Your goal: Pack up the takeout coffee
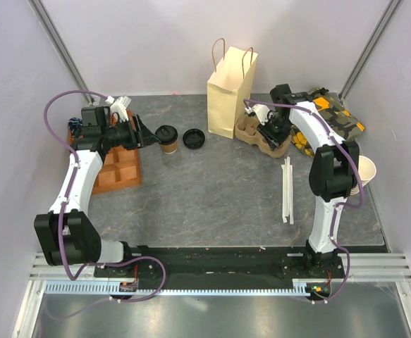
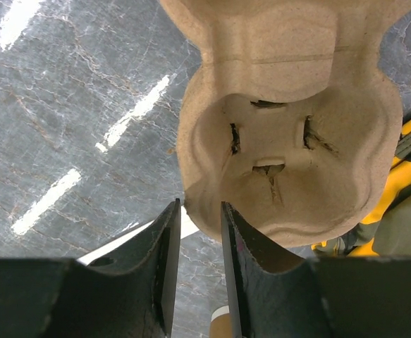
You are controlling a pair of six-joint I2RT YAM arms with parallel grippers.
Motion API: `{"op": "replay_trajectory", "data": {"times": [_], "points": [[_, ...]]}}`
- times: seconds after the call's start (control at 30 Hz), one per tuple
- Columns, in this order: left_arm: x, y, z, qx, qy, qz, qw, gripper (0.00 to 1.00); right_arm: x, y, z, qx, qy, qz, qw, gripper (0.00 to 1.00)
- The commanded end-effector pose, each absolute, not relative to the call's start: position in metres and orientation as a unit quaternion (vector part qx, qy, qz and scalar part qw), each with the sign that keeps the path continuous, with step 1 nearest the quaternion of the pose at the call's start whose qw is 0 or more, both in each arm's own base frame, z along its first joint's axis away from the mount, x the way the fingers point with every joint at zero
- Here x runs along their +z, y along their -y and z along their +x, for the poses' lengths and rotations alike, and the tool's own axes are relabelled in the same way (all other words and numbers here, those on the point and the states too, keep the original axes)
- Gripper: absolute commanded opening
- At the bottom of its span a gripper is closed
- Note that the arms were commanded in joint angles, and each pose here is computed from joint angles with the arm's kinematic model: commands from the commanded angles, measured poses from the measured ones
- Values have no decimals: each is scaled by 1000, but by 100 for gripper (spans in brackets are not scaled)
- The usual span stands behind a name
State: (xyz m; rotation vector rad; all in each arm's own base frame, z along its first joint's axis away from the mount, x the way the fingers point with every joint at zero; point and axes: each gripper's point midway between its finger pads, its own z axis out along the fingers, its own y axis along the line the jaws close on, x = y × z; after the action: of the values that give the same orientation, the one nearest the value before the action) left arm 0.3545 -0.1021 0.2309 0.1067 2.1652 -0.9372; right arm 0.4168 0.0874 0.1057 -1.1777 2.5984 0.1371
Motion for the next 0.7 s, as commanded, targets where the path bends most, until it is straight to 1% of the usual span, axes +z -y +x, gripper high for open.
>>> {"op": "replay_trajectory", "data": {"times": [0.0, 0.13, 0.23, 0.33, 0.4, 0.43, 0.5, 0.53, 0.67], "points": [[242, 99, 361, -356, -841, 57, 403, 62, 107, -82, 427, 39, -899, -409, 152, 36], [240, 98, 360, -355, -843, 55, 400, 62, 105, -82, 426, 39, -899, -410, 150, 36], [240, 98, 360, -354, -843, 54, 401, 62, 106, -82, 428, 42, -899, -409, 154, 27], [240, 98, 359, -353, -843, 55, 401, 62, 110, -84, 429, 44, -898, -407, 158, 16], [239, 98, 359, -353, -844, 55, 401, 62, 113, -85, 429, 44, -897, -408, 161, 13], [239, 98, 360, -353, -843, 55, 401, 62, 115, -84, 429, 44, -897, -409, 163, 10], [239, 98, 360, -353, -844, 55, 401, 62, 118, -83, 429, 42, -897, -408, 166, 6], [240, 98, 359, -355, -843, 55, 400, 62, 120, -83, 429, 41, -897, -408, 167, 1], [239, 98, 360, -355, -843, 56, 400, 62, 132, -84, 429, 39, -895, -406, 182, 0]]}}
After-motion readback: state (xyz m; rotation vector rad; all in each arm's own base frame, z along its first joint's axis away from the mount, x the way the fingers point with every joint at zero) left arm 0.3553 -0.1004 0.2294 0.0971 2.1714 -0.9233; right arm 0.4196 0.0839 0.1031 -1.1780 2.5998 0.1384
